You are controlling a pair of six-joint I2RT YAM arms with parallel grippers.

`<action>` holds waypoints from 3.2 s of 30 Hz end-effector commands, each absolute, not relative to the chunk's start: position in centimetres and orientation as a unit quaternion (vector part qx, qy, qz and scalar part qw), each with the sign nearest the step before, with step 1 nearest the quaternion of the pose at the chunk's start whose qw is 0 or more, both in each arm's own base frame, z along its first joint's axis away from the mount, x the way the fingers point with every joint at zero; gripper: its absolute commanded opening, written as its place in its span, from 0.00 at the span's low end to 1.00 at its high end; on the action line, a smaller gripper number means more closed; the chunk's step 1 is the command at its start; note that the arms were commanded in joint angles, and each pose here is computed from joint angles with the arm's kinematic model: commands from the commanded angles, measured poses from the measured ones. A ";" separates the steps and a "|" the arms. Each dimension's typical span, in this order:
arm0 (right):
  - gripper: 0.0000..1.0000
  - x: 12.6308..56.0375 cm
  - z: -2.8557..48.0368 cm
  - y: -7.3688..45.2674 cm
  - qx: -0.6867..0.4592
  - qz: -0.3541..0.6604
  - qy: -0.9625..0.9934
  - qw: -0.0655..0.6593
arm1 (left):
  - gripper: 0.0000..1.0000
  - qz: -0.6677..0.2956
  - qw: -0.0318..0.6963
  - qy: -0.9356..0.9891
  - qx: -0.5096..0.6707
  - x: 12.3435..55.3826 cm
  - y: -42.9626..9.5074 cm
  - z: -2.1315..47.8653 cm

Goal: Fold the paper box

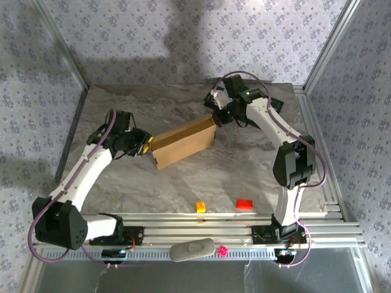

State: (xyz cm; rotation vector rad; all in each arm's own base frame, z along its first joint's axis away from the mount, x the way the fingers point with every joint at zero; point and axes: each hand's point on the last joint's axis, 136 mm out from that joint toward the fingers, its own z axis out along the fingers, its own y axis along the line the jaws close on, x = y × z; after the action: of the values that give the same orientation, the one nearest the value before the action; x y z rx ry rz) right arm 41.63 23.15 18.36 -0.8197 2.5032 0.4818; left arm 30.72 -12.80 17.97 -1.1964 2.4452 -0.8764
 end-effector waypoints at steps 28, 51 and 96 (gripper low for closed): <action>0.33 39.8 23.1 22.7 -0.252 0.234 0.908 0.240 | 0.21 -0.246 0.142 0.880 -0.381 27.4 -12.5 15.4; 0.47 41.4 21.5 22.8 0.025 0.377 0.914 0.146 | 0.16 -0.239 0.148 0.886 -0.370 27.4 -12.5 15.3; 0.26 39.6 12.9 18.3 0.045 0.317 0.942 0.098 | 0.11 -0.229 0.144 0.948 -0.168 25.6 -17.3 15.5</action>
State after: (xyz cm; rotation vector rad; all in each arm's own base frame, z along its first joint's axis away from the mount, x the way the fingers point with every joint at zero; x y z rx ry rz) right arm 41.23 21.18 16.68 0.0494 2.6669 1.0597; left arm 27.61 -15.87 17.59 -0.6010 2.5894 -0.7183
